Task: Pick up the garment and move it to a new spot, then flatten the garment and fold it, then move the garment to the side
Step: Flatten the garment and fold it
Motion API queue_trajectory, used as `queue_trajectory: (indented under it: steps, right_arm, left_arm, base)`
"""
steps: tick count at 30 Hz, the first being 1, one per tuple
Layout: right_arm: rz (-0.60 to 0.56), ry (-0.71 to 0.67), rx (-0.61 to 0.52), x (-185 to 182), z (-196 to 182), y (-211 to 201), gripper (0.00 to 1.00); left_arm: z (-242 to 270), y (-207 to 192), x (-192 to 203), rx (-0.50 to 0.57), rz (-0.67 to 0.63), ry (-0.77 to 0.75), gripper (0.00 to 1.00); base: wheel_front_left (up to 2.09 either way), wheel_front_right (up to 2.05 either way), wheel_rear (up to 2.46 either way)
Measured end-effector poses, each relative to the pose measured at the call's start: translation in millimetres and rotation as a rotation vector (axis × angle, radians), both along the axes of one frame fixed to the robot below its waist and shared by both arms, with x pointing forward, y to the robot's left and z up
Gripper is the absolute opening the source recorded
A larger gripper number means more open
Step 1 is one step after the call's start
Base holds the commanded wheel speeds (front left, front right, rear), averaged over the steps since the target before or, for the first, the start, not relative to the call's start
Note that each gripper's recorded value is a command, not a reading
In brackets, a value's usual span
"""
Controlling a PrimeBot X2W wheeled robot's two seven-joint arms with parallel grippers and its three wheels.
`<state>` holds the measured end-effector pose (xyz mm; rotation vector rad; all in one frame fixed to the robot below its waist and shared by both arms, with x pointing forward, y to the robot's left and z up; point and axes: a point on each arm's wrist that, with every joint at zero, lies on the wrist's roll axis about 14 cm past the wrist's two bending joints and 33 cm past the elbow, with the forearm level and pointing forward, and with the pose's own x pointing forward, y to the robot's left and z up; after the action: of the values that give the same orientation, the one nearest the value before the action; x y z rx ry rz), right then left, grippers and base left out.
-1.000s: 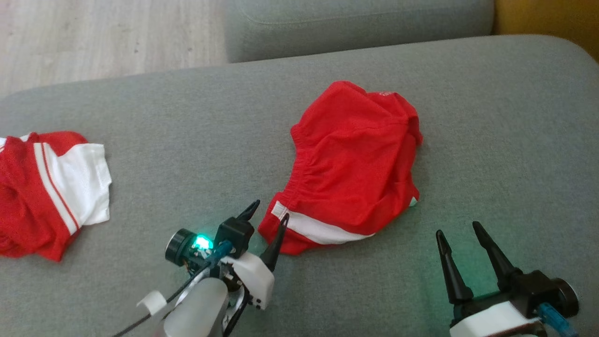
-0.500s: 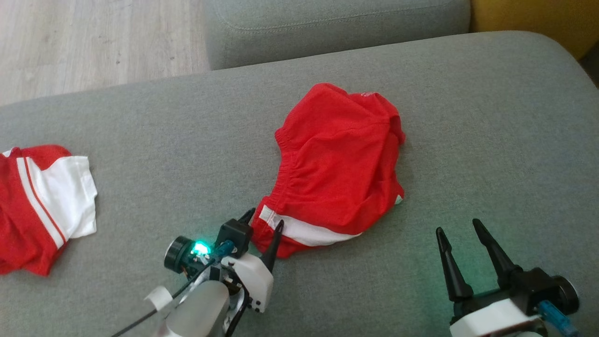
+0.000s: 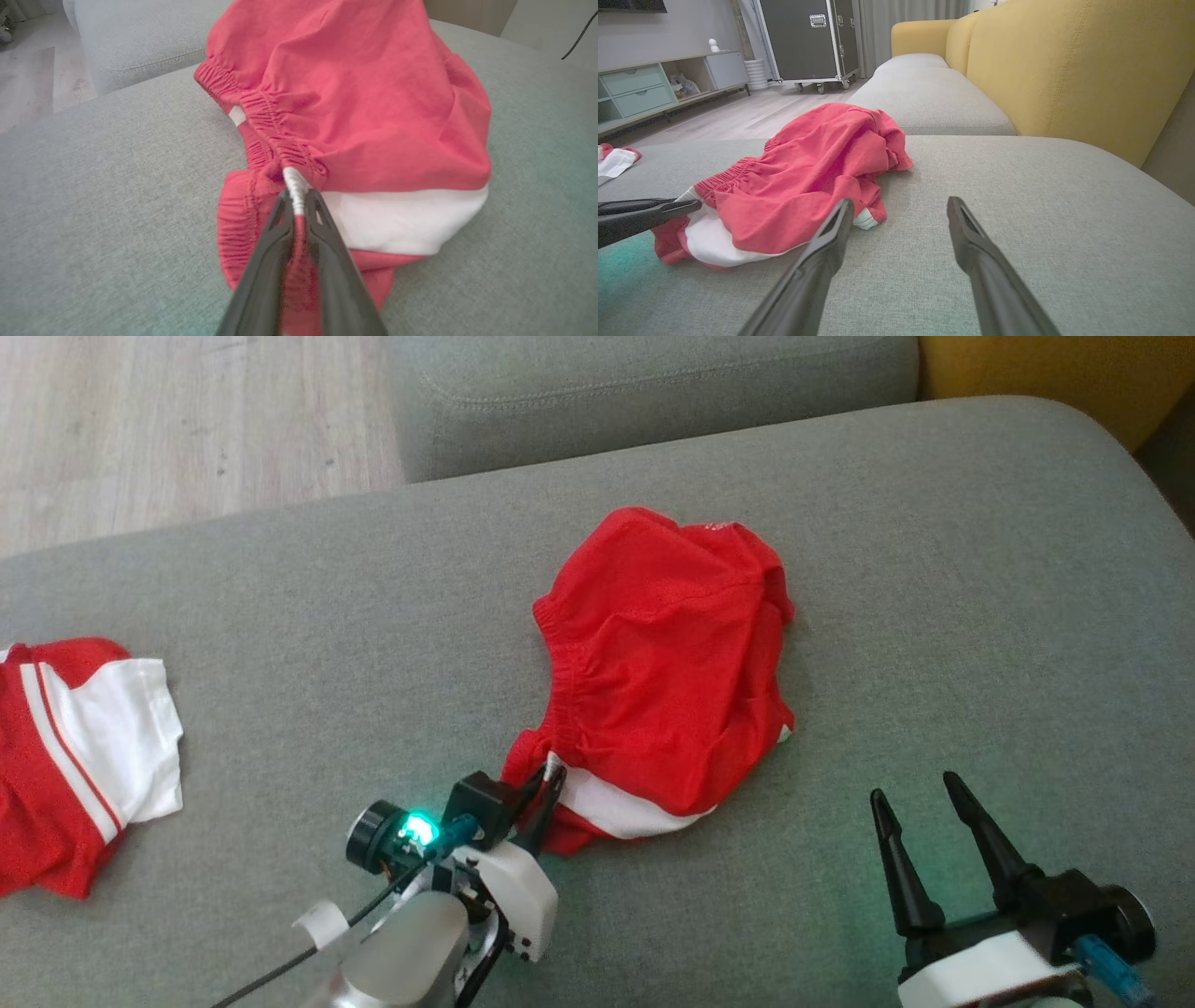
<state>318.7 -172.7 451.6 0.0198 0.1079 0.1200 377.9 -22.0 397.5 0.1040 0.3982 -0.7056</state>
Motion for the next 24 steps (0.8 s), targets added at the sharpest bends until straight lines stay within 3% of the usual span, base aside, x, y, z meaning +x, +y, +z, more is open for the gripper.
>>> queue_trajectory:
  steps: [2,6,13,17,18,24]
  right_arm:
    - [-0.001,-0.006,0.000,-0.4,1.7,-0.3,1.00]
    - [-0.002,-0.018,0.004,-1.3,4.9,0.6,1.00]
    - [-0.005,-0.040,0.012,-7.2,10.5,2.1,1.00]
    - [-0.013,-0.056,0.026,-11.8,14.8,3.9,1.00]
    - [-0.013,-0.056,0.026,-11.8,14.8,3.9,1.00]
    - [-0.072,-0.085,0.054,-22.3,22.3,-3.6,1.00]
  left_arm:
    - [1.2,-2.0,-2.7,-0.001,-0.009,-0.001,0.00]
    - [13.4,-9.9,-4.4,-0.040,-0.024,-0.030,0.00]
    - [89.0,-52.0,-10.8,-0.309,-0.106,-0.114,0.00]
    - [166.4,-77.4,2.0,-0.468,-0.172,-0.226,0.00]
    - [166.4,-77.4,2.0,-0.468,-0.172,-0.226,0.00]
    - [289.9,-112.0,27.5,-0.579,-0.281,-0.427,0.00]
  base:
    - [0.00,0.00,0.00]
    - [0.00,0.00,0.00]
    - [0.00,0.00,0.00]
    - [0.00,0.00,0.00]
    - [0.00,0.00,0.00]
    - [0.00,0.00,0.00]
